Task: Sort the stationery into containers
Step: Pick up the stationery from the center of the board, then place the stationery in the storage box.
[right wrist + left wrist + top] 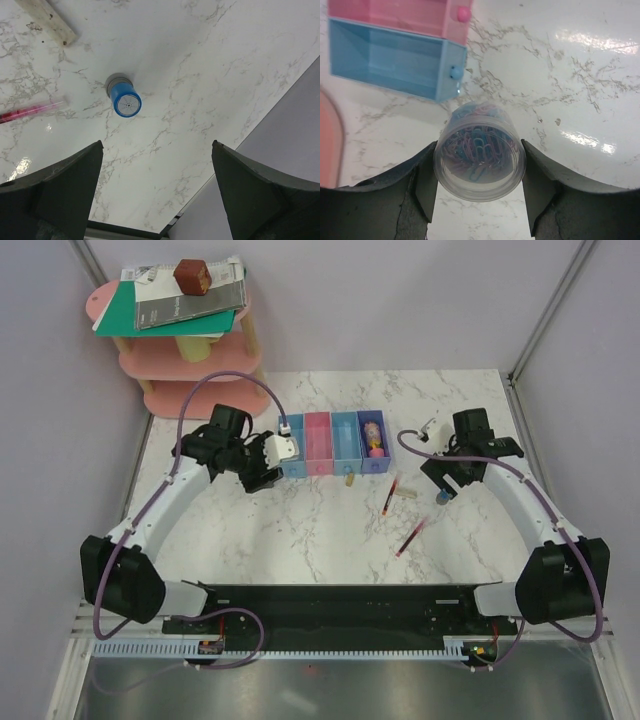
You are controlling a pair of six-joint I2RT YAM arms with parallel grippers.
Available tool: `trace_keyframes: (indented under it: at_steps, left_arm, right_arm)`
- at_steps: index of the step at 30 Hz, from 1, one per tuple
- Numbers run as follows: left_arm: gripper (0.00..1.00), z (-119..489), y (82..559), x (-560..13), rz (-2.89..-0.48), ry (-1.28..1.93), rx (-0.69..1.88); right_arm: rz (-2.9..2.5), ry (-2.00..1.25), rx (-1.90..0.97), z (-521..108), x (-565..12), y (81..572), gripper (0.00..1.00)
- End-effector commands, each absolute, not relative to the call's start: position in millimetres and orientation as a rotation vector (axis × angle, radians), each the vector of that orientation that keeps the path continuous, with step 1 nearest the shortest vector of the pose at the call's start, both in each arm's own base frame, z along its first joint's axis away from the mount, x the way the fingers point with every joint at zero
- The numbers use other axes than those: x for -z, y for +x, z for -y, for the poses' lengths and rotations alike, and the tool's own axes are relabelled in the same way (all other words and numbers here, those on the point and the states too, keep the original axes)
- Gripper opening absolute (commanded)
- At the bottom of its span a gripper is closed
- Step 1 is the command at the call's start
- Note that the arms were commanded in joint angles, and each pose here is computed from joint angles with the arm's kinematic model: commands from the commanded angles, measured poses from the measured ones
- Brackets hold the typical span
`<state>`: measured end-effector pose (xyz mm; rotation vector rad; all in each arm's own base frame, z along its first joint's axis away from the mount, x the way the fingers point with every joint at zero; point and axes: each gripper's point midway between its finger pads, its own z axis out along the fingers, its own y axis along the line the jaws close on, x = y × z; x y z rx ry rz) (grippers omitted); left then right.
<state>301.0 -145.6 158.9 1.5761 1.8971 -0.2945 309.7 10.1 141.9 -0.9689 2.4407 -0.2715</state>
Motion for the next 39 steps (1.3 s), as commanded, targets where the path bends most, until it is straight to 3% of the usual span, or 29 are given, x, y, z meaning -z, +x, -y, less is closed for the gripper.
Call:
trace_keyframes:
  at_steps: [1, 16, 29, 39]
  left_arm:
    - [0.02, 158, 315, -201, -1.757, 1.62, 0.279]
    - [0.02, 189, 433, -187, -1.661, 1.773, 0.2]
    - [0.02, 191, 481, -158, -1.64, 1.827, 0.163]
    - [0.02, 187, 500, -138, -1.631, 1.85, 0.151]
  right_arm:
    - [-2.43, -0.984, 0.138, -23, -132, 318, 0.97]
    - [-2.508, -1.006, 0.038, -31, -86, 315, 0.89]
    - [-2.545, -1.007, 0.042, -29, -64, 320, 0.81]
    - [-2.581, -0.947, -0.006, -15, -57, 326, 0.64]
